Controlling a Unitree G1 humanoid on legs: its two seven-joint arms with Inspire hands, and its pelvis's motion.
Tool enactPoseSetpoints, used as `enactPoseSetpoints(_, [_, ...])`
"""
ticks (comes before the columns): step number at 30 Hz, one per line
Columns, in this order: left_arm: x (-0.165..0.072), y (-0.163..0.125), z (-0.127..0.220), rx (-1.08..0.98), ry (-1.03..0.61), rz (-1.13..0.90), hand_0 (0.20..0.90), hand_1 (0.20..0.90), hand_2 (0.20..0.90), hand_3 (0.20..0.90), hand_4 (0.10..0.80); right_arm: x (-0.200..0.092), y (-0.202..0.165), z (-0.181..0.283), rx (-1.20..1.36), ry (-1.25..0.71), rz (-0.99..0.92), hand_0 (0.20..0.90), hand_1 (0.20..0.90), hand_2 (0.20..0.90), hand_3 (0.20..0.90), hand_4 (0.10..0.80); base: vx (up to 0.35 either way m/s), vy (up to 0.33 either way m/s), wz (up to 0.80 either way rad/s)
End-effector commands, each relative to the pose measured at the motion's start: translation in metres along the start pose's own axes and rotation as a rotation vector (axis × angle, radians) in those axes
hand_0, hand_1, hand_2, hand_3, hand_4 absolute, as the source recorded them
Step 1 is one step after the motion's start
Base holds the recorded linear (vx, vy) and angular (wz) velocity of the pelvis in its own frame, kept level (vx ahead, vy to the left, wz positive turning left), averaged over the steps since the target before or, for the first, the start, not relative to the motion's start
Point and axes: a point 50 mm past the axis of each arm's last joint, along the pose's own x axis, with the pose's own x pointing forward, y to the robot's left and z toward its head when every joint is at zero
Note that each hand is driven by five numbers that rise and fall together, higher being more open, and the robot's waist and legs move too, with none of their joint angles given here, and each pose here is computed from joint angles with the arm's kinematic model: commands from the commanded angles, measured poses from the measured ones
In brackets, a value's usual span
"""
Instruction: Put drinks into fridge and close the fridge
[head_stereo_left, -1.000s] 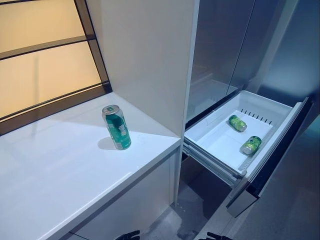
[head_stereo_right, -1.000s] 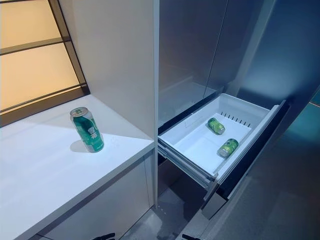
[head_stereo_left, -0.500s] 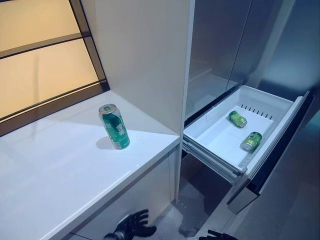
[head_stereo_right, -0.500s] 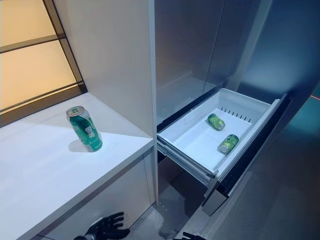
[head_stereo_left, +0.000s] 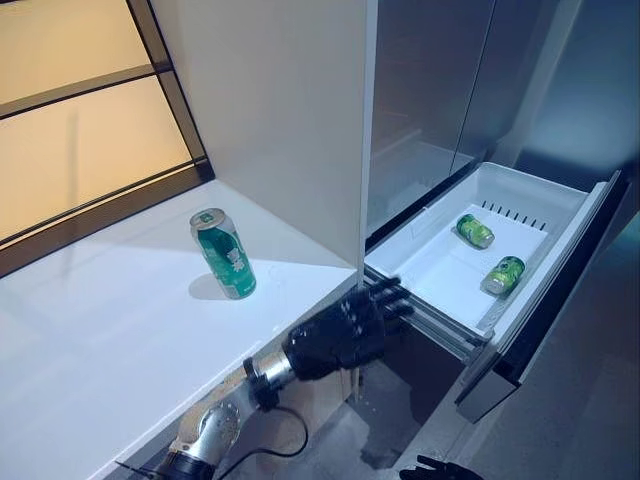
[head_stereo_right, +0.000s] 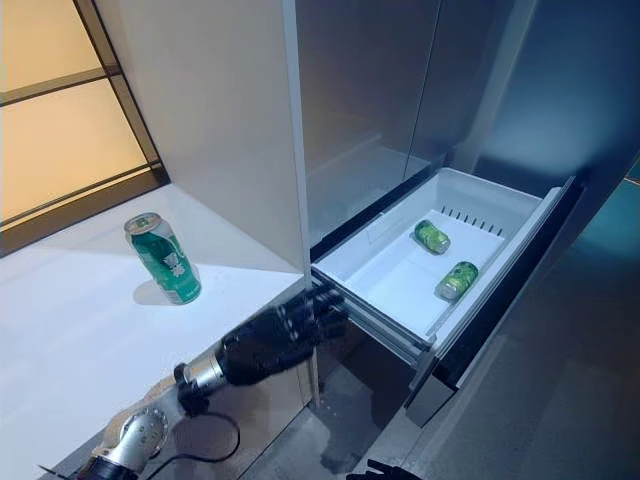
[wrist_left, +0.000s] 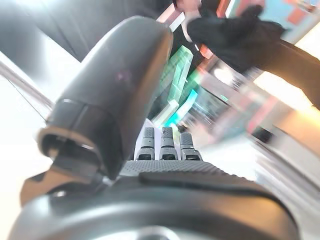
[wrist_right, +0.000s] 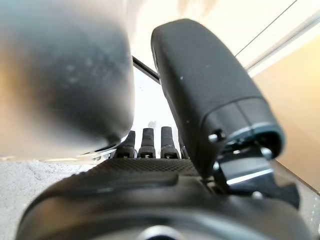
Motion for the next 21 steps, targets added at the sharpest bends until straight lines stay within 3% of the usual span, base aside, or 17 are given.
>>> enactPoseSetpoints(1, [0.024, -0.030, 0.088, 0.327, -0.357, -0.118, 0.900, 0.900, 0.900, 0.900, 0.800, 0.007, 0.021, -0.015, 0.020, 0.039, 0.056, 0.900, 0.900, 0.900, 0.900, 0.800, 0.042, -0.039, 0.02])
enactPoseSetpoints(5, [0.006, -0.051, 0.153, 0.932, -0.560, 0.167, 0.900, 0.900, 0.900, 0.900, 0.800, 0.006, 0.023, -0.029, 0.029, 0.057, 0.051, 0.900, 0.900, 0.900, 0.900, 0.800, 0.039, -0.032, 0.02])
enactPoseSetpoints(8, [-0.006, -0.063, 0.185, 1.159, -0.645, 0.291, 0.900, 0.900, 0.900, 0.900, 0.800, 0.004, 0.021, -0.036, 0.036, 0.069, 0.048, 0.900, 0.900, 0.900, 0.900, 0.800, 0.018, -0.027, 0.05])
enactPoseSetpoints(14, [-0.020, -0.071, 0.207, 1.361, -0.697, 0.482, 0.900, 0.900, 0.900, 0.900, 0.800, 0.006, 0.025, -0.032, 0.057, 0.057, 0.056, 0.900, 0.900, 0.900, 0.900, 0.800, 0.014, -0.025, 0.16])
enactPoseSetpoints(21, [-0.051, -0.053, 0.227, 1.357, -0.708, 0.727, 0.900, 0.900, 0.900, 0.900, 0.800, 0.005, 0.019, -0.027, 0.042, 0.055, 0.031, 0.900, 0.900, 0.900, 0.900, 0.800, 0.022, -0.003, 0.05])
